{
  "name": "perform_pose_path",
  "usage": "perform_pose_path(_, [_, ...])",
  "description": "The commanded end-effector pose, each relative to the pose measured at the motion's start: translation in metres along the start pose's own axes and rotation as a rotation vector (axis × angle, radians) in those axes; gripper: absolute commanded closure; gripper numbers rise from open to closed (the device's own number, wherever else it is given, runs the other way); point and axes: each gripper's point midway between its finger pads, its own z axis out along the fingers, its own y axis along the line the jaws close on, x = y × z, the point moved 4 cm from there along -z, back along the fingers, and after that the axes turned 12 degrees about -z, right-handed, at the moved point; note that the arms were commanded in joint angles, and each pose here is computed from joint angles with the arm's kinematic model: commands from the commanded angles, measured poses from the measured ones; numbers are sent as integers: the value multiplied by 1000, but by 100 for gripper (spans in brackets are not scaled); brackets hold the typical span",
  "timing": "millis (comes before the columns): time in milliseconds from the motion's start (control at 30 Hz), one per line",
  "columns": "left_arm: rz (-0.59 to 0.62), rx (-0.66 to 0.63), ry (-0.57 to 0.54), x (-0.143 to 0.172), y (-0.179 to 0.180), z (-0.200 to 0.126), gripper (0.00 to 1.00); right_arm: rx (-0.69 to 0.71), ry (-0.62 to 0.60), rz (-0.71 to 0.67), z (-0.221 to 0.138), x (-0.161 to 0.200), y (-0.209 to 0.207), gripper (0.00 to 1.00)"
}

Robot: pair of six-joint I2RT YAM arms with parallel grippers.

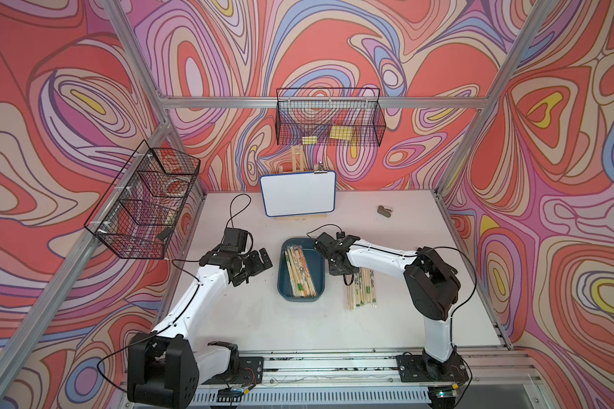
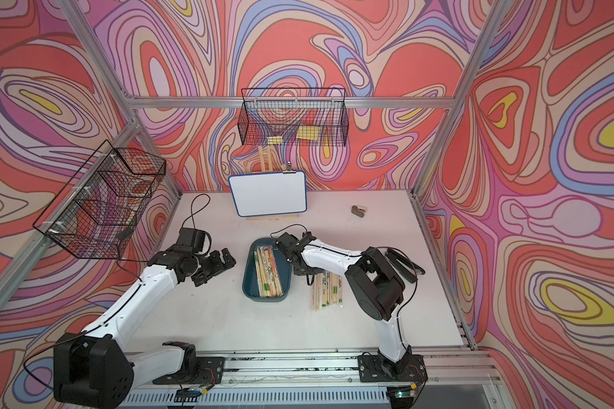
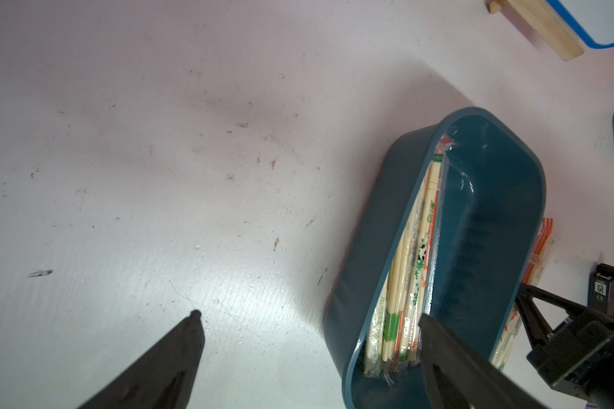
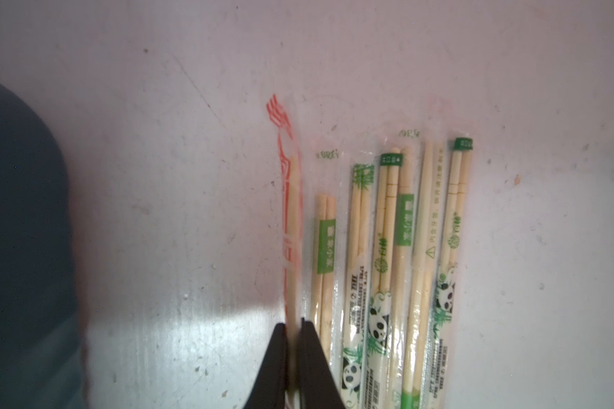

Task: Take the paired disposable chopsticks out of the storage box
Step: Place the paired disposable chopsticks at the center of the board.

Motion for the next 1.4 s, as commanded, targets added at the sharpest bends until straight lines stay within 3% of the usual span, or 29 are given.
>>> perform_pose_path(0, [-8, 10, -2, 2, 2, -5, 0, 42, 15, 0, 13, 5, -1, 98])
perform_pose_path(500, [-5, 5, -5, 3, 4, -5, 0, 47, 13, -19, 17, -2, 5, 81])
perform_pose_path(900, [-9, 4, -3, 4, 5, -4, 0, -11, -34, 7, -7, -13, 3, 78])
perform_pose_path(1367, [-2, -16, -15, 2, 7, -3, 0, -331, -190, 38, -77, -55, 28, 75])
